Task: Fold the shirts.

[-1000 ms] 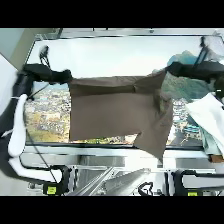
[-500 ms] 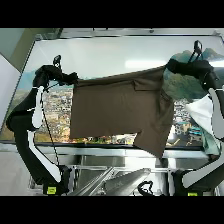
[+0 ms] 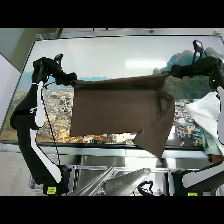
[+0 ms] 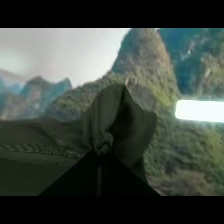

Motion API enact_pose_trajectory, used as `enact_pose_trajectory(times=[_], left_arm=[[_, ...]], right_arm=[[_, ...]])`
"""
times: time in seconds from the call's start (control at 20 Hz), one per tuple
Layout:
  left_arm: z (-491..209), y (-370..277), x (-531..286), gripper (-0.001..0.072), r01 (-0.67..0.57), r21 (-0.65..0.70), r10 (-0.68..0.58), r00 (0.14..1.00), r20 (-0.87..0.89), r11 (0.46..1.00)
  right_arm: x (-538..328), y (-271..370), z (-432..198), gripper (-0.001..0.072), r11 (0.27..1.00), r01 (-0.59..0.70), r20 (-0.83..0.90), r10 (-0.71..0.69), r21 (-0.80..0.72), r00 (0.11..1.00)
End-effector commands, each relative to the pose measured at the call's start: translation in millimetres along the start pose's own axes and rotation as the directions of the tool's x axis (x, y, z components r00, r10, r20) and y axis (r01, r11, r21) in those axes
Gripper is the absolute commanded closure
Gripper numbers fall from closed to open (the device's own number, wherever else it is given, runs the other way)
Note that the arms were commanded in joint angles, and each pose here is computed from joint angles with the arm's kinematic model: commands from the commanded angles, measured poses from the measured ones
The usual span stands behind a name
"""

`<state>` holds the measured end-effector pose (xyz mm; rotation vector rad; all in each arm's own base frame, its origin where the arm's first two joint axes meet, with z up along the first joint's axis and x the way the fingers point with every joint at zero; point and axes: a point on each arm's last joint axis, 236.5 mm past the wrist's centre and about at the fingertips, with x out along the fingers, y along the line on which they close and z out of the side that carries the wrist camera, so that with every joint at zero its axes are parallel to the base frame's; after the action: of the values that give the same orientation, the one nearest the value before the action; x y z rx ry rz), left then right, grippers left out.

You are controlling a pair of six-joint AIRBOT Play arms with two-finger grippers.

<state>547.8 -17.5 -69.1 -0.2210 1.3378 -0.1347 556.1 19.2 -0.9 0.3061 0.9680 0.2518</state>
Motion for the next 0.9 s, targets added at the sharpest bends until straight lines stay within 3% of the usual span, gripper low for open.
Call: enact_pose_trajectory(times=[0.0, 0.3, 0.7, 0.75, 0.85], left_arm=[[-30, 16, 11, 0.0695, -0.085, 0.014, 0.086, 0.990, -0.111, 0.996], [-47, 18, 27, 0.0695, -0.086, 0.012, 0.087, 0.984, -0.159, 0.996], [-46, 17, 27, 0.0694, -0.083, 0.011, 0.083, 0.985, -0.154, 0.997], [-46, 16, 25, 0.0586, -0.082, 0.011, 0.083, 0.984, -0.155, 0.997], [-36, 7, 18, 0.0012, -0.052, 0.006, 0.053, 0.990, -0.129, 0.999]], right_arm=[[2, -23, -47, 0.0688, 0.994, 0.107, -0.147, -0.111, -0.038, 0.983], [25, -27, -101, 0.0687, 0.992, 0.127, -0.257, -0.122, 0.004, 0.959], [32, -12, -90, 0.0685, 0.994, 0.091, -0.206, -0.076, 0.061, 0.975], [32, -10, -90, 0.0671, 0.994, 0.084, -0.205, -0.068, 0.069, 0.976], [29, -5, -85, 0.0376, 0.994, 0.073, -0.193, -0.056, 0.078, 0.980]])
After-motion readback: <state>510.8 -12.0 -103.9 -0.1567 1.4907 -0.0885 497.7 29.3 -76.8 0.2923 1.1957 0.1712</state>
